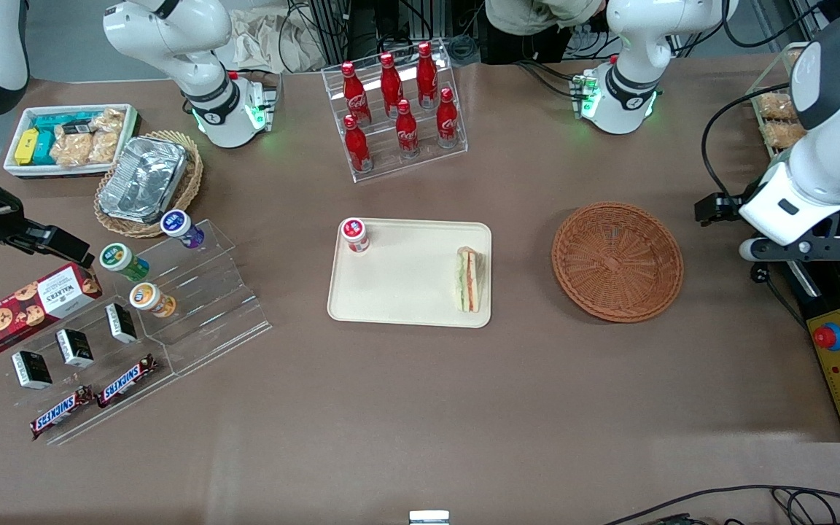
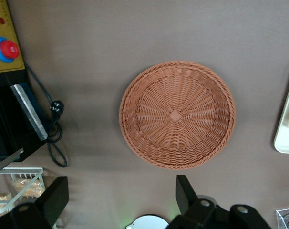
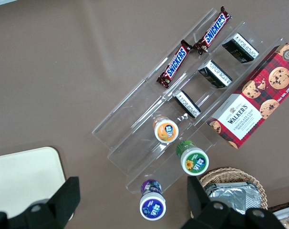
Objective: Place sandwich from basket to tray
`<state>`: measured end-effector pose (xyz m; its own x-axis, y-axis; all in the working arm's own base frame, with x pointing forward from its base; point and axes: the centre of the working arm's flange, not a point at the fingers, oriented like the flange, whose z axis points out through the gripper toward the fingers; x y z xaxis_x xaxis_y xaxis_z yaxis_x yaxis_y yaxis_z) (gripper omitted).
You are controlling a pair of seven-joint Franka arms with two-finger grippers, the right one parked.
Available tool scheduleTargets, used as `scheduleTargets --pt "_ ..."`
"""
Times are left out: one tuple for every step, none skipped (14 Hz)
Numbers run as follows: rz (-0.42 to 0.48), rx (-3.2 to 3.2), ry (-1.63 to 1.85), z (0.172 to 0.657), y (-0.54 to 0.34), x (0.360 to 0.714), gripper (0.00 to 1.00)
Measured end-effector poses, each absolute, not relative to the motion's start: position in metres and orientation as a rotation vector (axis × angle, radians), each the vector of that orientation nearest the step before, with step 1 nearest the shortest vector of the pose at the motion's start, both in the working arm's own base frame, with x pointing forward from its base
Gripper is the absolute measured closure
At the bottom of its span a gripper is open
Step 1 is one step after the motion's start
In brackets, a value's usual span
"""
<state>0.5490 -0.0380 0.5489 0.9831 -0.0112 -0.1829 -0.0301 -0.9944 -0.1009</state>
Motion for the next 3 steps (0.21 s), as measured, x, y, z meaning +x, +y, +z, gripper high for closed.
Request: scheduleTargets --pt "0.281 -3.028 0.024 0.556 -0.026 0.549 0.0" --pt "0.282 -3.036 0.041 0.563 -0.013 0.549 0.0" --pt "0.284 -3.053 0.07 0.57 0.001 0.548 0.0"
